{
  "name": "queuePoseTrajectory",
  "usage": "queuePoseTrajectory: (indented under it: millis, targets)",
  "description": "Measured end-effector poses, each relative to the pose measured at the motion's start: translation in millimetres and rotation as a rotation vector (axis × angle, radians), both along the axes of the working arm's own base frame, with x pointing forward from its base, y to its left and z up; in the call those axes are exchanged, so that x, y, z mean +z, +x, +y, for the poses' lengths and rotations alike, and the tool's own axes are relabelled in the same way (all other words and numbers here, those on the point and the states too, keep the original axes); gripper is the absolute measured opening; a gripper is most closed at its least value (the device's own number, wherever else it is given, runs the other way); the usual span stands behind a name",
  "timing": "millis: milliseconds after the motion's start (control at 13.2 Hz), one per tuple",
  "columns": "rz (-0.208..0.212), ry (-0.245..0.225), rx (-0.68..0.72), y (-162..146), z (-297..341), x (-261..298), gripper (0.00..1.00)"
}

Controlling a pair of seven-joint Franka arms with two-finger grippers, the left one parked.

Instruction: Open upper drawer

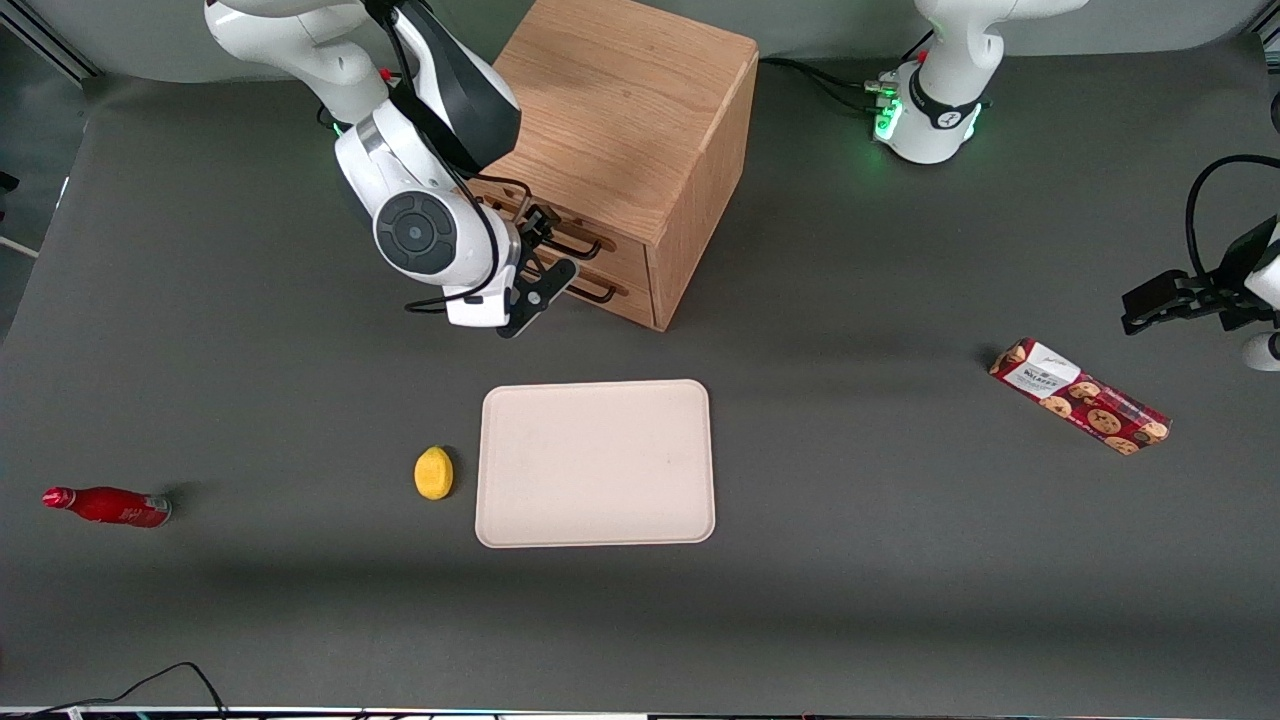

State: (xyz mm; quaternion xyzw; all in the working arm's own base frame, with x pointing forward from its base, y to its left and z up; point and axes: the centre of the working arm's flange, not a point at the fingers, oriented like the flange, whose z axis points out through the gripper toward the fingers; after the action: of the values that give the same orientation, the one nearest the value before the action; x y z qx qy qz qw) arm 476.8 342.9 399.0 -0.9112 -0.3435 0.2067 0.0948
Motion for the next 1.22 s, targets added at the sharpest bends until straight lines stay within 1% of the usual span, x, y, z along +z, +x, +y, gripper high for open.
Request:
queuePoseTrajectory:
  millis: [1064, 1216]
  targets:
    - [0.010, -0.005, 0.006, -4, -2, -13, 1.00]
    - [0.017, -0.009, 0.006, -5, -2, -17, 1.00]
